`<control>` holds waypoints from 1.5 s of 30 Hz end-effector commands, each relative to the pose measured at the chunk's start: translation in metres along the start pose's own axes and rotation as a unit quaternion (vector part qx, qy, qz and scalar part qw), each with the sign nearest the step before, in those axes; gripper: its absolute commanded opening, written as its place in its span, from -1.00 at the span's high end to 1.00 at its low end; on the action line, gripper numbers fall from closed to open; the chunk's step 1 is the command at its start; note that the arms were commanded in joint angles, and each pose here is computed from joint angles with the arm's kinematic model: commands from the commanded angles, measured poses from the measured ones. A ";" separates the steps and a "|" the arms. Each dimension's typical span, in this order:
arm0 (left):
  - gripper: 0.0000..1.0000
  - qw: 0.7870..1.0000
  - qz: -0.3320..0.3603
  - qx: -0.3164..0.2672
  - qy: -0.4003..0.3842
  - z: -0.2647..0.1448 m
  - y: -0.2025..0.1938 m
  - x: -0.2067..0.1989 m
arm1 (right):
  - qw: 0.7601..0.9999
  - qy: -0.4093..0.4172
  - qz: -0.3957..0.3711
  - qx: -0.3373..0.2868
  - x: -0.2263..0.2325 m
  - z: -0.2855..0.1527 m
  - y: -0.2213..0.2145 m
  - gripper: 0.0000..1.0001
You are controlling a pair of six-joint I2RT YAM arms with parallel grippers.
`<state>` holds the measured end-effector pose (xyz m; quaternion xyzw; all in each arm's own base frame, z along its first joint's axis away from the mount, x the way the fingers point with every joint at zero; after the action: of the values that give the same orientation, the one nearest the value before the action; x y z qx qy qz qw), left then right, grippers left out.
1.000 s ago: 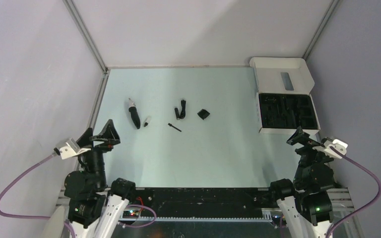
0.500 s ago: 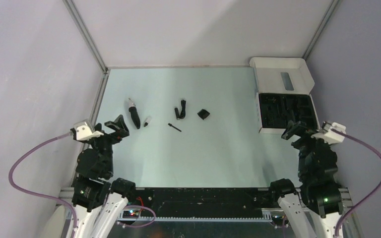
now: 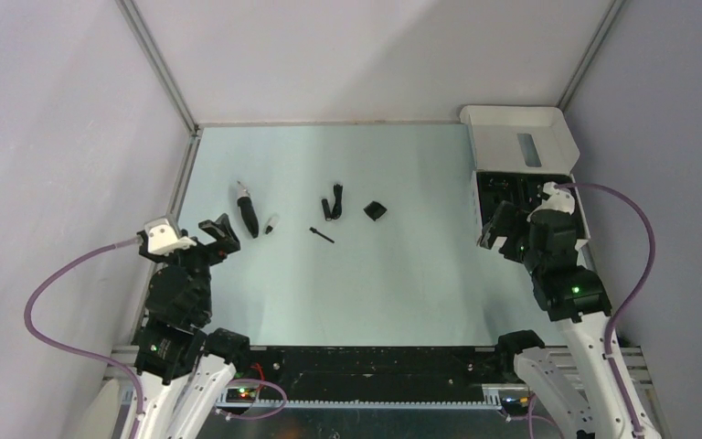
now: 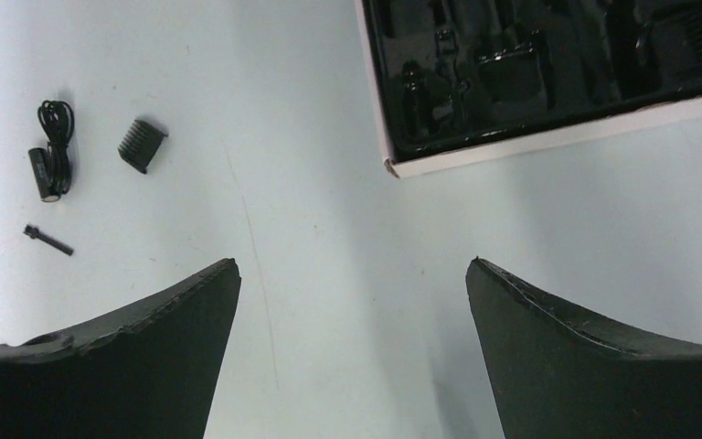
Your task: Sort the hair-cutting tools
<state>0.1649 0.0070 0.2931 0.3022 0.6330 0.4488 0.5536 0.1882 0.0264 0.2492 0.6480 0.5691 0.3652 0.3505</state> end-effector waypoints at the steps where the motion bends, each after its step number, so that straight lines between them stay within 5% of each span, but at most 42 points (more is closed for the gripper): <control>1: -0.99 1.000 -0.007 -0.018 -0.004 -0.006 0.015 -0.001 | 0.997 0.013 0.072 -0.036 0.006 -0.015 0.019 -0.99; 11: -0.99 0.999 -0.024 -0.030 -0.023 -0.013 0.020 -0.003 | 0.984 0.066 0.079 -0.145 0.010 -0.027 0.023 -0.99; 29: -0.99 0.999 -0.027 -0.025 -0.038 -0.014 0.020 -0.007 | 0.991 0.091 0.080 -0.050 0.031 0.012 0.017 -0.99; 45: -0.99 0.999 -0.026 -0.024 -0.037 -0.013 0.020 -0.007 | 0.992 0.090 0.075 -0.037 0.031 0.016 0.014 -0.99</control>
<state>0.1562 0.0045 0.2956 0.3069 0.6209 0.4376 0.5734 0.2085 0.0559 0.2397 0.6486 0.5465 0.4491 0.2811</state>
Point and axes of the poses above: each gripper's point midway between its finger pads, its own z axis out along the fingers, its own x axis along the line the jaws close on, y = z × x, the point moved 5 cm from there along -z, back along the fingers, and after that the axes turned 11 degrees about -z, right-handed, at the moved point
